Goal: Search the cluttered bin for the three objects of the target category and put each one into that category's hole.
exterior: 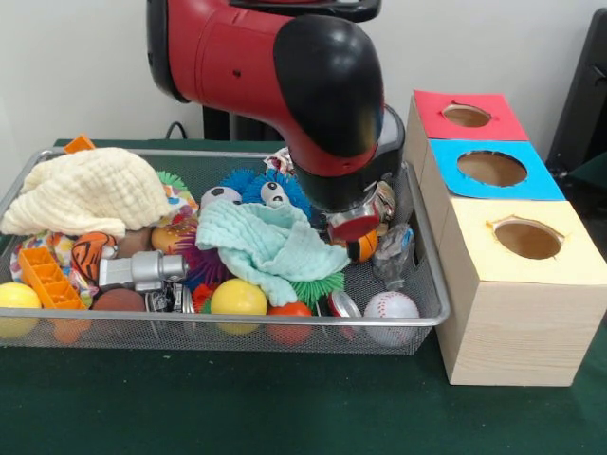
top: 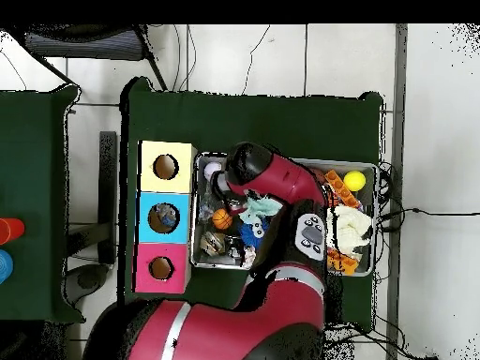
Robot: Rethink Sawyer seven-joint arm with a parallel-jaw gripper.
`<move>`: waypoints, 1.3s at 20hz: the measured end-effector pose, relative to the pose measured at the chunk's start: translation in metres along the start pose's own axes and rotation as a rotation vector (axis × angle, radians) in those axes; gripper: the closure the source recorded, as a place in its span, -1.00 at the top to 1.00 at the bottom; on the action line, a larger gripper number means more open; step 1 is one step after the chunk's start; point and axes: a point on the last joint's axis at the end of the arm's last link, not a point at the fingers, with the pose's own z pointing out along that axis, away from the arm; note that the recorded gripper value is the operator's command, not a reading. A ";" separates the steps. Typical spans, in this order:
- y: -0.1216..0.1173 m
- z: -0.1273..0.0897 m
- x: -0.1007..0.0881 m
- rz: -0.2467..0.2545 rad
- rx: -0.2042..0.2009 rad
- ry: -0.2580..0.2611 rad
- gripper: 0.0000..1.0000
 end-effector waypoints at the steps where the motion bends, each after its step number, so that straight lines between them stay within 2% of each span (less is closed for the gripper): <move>1: 0.003 0.000 -0.001 0.000 -0.029 -0.012 1.00; 2: 0.014 0.000 -0.007 0.003 -0.141 -0.062 1.00; 3: 0.018 0.001 -0.010 0.004 -0.180 -0.084 1.00; 4: 0.018 0.001 -0.011 0.005 -0.188 -0.088 1.00; 5: 0.025 0.003 -0.015 -0.001 -0.249 -0.131 1.00; 6: 0.028 0.005 -0.018 -0.012 -0.278 -0.161 1.00; 7: 0.026 0.010 -0.020 -0.031 -0.290 -0.194 1.00; 10: 0.020 0.019 -0.019 -0.091 -0.275 -0.231 1.00; 11: 0.018 0.019 -0.014 -0.136 -0.260 -0.242 1.00; 12: 0.017 0.018 -0.009 -0.169 -0.247 -0.244 1.00; 14: 0.015 0.015 -0.004 -0.201 -0.231 -0.241 1.00; 15: 0.010 0.012 0.003 -0.240 -0.199 -0.228 1.00; 19: -0.006 0.000 0.015 -0.322 -0.110 -0.167 1.00; 21: -0.012 -0.008 0.017 -0.349 -0.082 -0.144 1.00; 22: -0.018 -0.022 0.017 -0.391 -0.055 -0.113 1.00; 26: -0.021 -0.044 0.013 -0.434 -0.061 -0.092 1.00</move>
